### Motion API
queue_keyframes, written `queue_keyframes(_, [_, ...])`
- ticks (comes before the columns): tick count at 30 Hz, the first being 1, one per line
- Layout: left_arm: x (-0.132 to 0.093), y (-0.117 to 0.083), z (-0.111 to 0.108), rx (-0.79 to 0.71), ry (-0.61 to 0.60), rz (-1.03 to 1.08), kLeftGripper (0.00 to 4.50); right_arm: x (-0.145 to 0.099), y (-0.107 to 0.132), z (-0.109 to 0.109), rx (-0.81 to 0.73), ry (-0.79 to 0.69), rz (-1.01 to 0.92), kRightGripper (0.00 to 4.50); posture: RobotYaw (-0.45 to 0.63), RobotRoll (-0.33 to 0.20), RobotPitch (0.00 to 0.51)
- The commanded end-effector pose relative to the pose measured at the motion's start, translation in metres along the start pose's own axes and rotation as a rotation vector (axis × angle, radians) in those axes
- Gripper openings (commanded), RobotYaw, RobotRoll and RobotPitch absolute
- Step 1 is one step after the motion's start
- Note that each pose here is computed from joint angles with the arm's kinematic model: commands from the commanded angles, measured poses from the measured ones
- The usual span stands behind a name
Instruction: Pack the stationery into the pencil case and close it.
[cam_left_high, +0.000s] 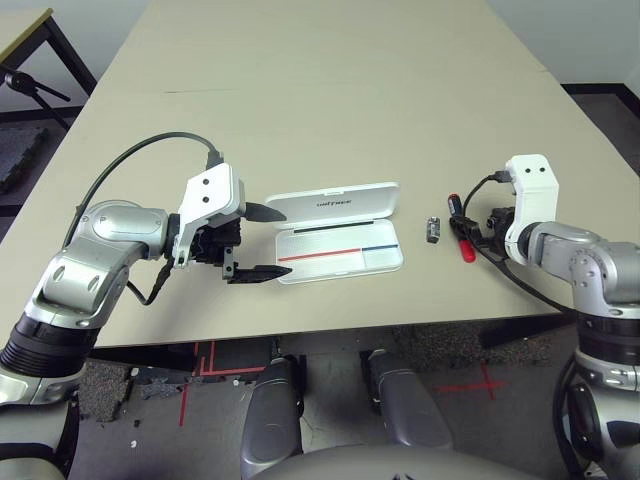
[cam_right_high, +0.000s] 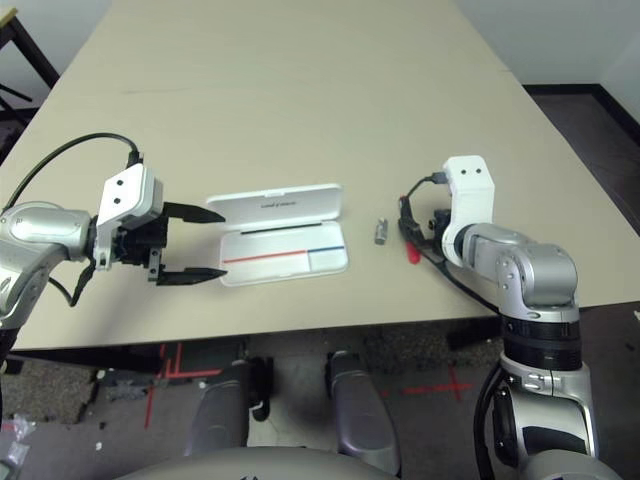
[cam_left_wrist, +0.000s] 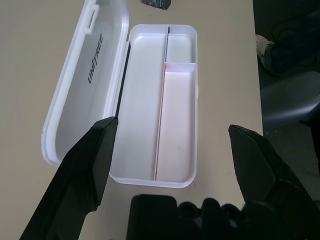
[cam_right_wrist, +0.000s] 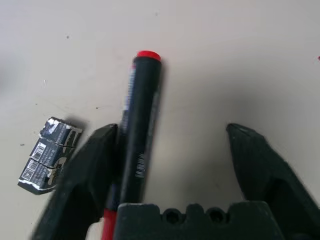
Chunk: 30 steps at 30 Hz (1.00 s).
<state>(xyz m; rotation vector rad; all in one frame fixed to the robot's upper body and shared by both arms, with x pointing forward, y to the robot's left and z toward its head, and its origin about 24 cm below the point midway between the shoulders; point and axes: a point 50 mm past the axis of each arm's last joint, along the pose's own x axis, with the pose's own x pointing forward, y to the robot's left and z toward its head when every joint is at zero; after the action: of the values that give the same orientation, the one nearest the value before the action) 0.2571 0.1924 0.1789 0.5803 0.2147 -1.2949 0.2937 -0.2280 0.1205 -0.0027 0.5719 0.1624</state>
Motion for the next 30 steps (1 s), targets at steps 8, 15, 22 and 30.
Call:
queue_keyframes(8, [0.001, -0.002, 0.002, 0.012, 0.017, -0.013, 4.50, -0.003, -0.025, -0.001, -0.071, 0.070, -0.057, 0.52, -0.17, 0.000, 0.165])
queue_keyframes(15, [-0.001, -0.001, 0.003, 0.012, 0.023, -0.006, 4.50, -0.017, -0.036, 0.026, -0.236, 0.029, -0.015, 0.52, -0.17, 0.000, 0.165])
queue_keyframes(22, [-0.007, 0.000, 0.002, 0.012, 0.040, 0.005, 4.50, -0.037, -0.025, 0.055, -0.557, -0.011, 0.186, 0.52, -0.16, 0.000, 0.167])
queue_keyframes(30, [-0.011, -0.001, 0.001, 0.006, 0.063, 0.023, 4.50, -0.059, 0.012, 0.065, -0.894, -0.020, 0.520, 0.52, -0.16, 0.000, 0.167])
